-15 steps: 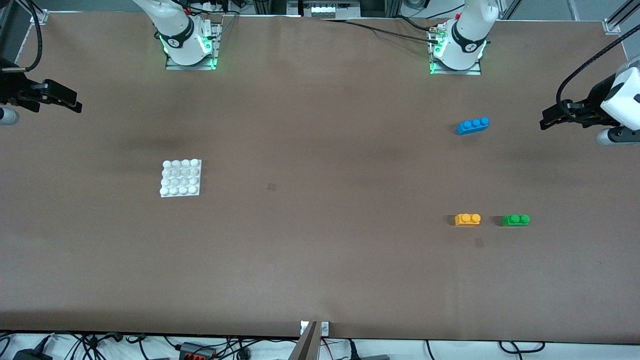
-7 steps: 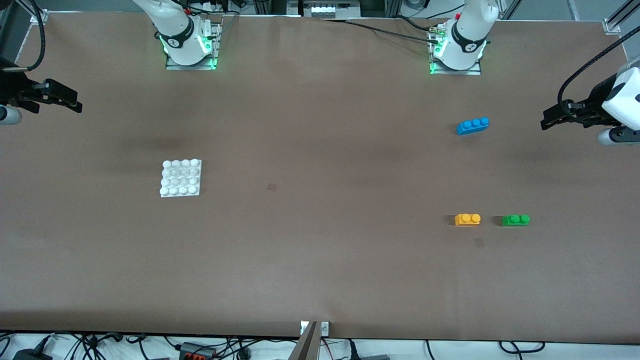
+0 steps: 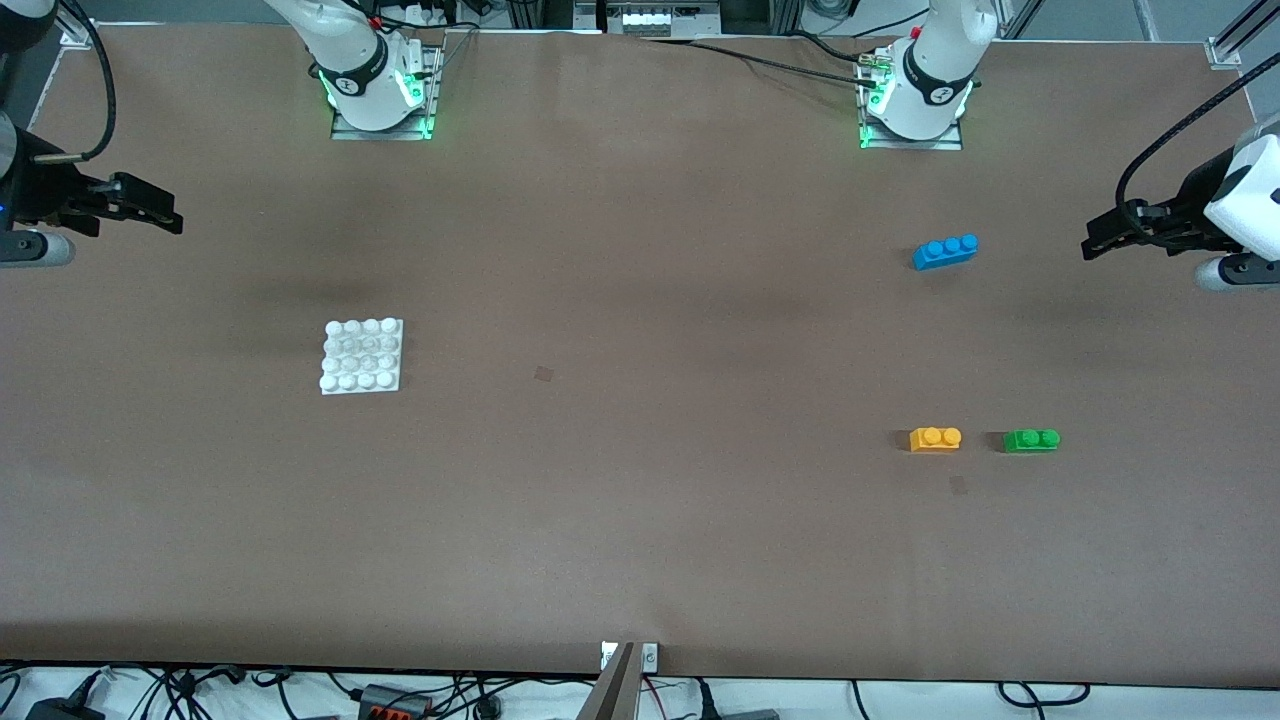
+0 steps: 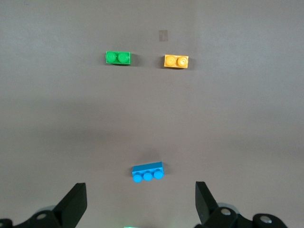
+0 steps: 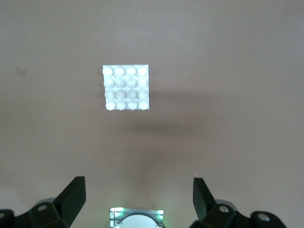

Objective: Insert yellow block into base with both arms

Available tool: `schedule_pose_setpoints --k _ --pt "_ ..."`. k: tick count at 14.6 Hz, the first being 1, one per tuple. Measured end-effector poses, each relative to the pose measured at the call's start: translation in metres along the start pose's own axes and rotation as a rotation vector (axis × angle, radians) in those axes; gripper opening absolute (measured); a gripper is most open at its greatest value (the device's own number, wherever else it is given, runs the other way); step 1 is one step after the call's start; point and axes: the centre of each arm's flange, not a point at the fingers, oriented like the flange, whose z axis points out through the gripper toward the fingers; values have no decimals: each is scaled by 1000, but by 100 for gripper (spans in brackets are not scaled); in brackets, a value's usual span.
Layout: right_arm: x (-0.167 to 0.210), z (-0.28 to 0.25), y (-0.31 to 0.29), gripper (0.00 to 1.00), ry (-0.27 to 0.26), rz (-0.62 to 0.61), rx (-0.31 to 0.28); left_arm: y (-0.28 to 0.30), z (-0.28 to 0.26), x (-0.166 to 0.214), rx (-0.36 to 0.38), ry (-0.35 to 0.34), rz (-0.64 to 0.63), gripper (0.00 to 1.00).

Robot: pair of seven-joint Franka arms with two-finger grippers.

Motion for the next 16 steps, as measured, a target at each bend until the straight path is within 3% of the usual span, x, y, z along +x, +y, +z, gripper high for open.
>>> schedule_pose_setpoints --k 7,12,16 --pt "23 19 -24 100 -42 -78 -2 0 0 0 0 0 0 100" --pt "59 75 -37 100 -114 -120 6 0 0 0 0 0 -1 100" --pt "93 147 -35 100 -82 -120 9 -1 0 0 0 0 -1 100"
